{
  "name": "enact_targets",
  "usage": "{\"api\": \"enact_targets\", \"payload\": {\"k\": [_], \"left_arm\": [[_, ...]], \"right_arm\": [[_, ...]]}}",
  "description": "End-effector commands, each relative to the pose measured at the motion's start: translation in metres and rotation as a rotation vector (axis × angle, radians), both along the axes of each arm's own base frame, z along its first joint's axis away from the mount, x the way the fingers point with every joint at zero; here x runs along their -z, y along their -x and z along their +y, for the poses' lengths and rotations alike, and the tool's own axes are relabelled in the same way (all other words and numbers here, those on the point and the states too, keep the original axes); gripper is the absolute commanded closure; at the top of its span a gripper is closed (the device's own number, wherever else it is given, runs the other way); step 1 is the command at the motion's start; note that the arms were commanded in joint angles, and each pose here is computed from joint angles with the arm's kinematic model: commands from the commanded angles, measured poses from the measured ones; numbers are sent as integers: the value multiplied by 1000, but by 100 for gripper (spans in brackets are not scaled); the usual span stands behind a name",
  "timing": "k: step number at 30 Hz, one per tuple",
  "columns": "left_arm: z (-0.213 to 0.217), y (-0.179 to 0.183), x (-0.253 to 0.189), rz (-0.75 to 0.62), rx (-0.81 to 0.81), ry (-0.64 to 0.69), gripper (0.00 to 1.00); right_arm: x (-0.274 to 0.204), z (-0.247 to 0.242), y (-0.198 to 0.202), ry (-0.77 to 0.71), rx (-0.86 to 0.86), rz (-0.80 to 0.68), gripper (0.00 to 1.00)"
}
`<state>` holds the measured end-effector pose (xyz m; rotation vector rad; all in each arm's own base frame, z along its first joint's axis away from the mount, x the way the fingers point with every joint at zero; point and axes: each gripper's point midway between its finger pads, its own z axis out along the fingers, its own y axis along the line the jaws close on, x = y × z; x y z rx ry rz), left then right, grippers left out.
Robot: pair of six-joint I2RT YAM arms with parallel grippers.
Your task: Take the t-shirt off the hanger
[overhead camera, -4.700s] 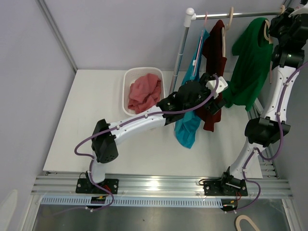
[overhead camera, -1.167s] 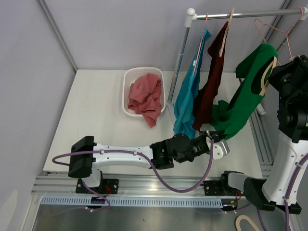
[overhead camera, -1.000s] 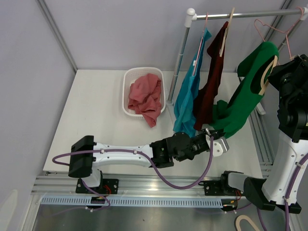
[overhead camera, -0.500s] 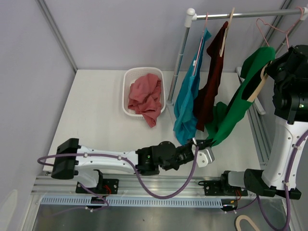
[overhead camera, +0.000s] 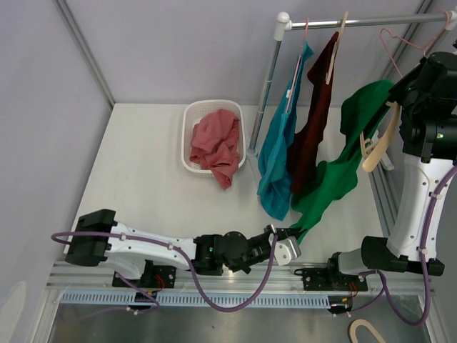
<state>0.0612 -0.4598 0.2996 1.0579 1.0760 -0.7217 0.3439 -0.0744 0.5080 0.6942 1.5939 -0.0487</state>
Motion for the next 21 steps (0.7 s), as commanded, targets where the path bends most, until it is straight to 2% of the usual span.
{"api": "enact_targets", "payload": {"k": [1, 3, 6, 8, 10, 11, 16, 17, 18, 20, 21], "left_arm": [[-10, 16, 8, 54, 46, 45, 99], [-24, 12, 24, 38, 17, 33, 99], [-40, -5, 22, 33, -29, 37, 99], [-51, -19, -5, 64, -2, 92, 99], [-59, -45, -1, 85, -5, 68, 99], [-69, -51, -36, 89, 18, 134, 99], [-87, -116, -94, 37, -56, 159, 99], [-94, -126, -89, 37, -69, 134, 99], [-93, -134, -132, 22, -71, 206, 99], [-97, -160, -122, 54, -84, 163, 99], [-95, -164, -155, 44, -59, 218, 99]], "right_arm": [[-56, -8, 3, 23, 29, -199, 100], [-58, -7, 2, 22, 20, -201, 100], [-58, 4, 7, -2, -28, -196, 100], [-55, 11, 13, -18, -61, -187, 100], [-52, 19, 25, -43, -87, -190, 100], [-48, 28, 30, -62, -132, -178, 100], [-39, 54, 66, -120, -243, -176, 100], [-37, 57, 71, -124, -258, -168, 100], [-36, 62, 74, -126, -285, -160, 100], [-32, 68, 87, -130, -307, -143, 100], [-31, 70, 90, -131, -317, -141, 100]]}}
